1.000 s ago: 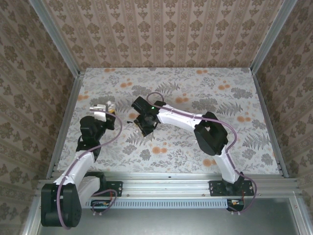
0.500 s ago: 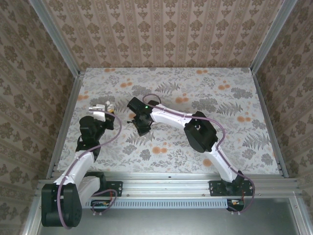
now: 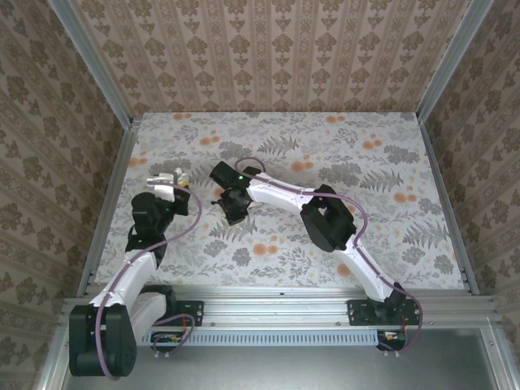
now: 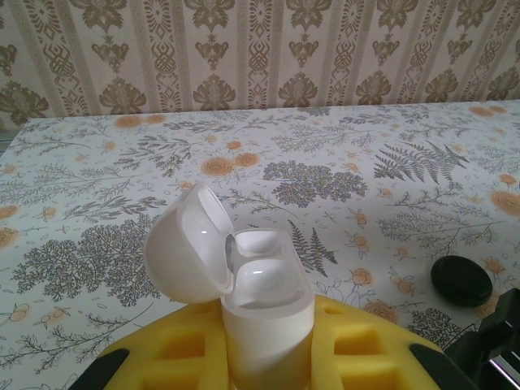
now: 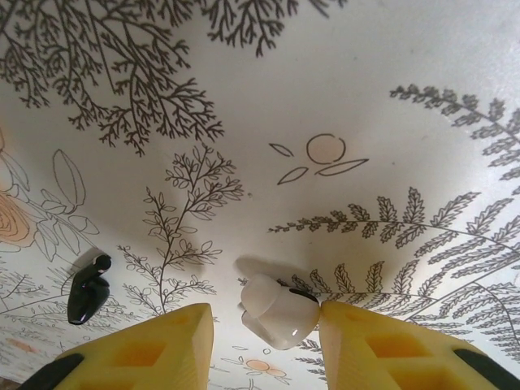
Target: Insert wireless bluetooth earbuds into charging case
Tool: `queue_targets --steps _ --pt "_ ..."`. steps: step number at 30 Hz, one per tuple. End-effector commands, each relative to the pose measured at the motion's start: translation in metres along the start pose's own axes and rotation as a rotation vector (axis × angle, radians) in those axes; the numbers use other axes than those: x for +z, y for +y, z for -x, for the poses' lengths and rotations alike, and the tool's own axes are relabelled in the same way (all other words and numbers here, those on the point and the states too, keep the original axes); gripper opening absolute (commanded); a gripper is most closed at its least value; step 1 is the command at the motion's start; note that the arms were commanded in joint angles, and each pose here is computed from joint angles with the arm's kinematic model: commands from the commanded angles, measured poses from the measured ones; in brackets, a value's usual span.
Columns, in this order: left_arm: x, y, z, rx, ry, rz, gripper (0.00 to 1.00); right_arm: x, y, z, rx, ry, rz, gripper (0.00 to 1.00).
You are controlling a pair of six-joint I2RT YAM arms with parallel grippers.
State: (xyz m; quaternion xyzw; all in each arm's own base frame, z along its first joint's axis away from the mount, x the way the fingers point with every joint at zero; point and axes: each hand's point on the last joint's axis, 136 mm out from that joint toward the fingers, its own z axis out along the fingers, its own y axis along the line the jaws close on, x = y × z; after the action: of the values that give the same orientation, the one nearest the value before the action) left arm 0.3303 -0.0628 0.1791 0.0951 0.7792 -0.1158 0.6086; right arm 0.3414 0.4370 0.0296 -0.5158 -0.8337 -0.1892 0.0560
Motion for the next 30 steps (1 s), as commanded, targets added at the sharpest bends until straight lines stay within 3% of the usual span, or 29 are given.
queue_targets --steps 1,14,23,30 --pt "-0.0020 0.0051 0.0126 0.025 -0.034 0.022 0.00 0.0048 -0.0103 0.0034 0.038 0.000 -0.061 0.39" --pt "-0.0029 0.0069 0.0140 0.026 -0.038 0.028 0.00 0.0121 -0.0160 0.0041 0.043 0.010 -0.086 0.37" --pt "-0.0031 0.0073 0.0141 0.028 -0.035 0.030 0.00 0.0144 -0.0191 0.0074 0.040 0.009 -0.092 0.26" --pt "-0.0027 0.0058 0.0127 0.025 -0.029 0.020 0.00 0.0063 -0.0147 0.0076 0.019 0.008 -0.062 0.25"
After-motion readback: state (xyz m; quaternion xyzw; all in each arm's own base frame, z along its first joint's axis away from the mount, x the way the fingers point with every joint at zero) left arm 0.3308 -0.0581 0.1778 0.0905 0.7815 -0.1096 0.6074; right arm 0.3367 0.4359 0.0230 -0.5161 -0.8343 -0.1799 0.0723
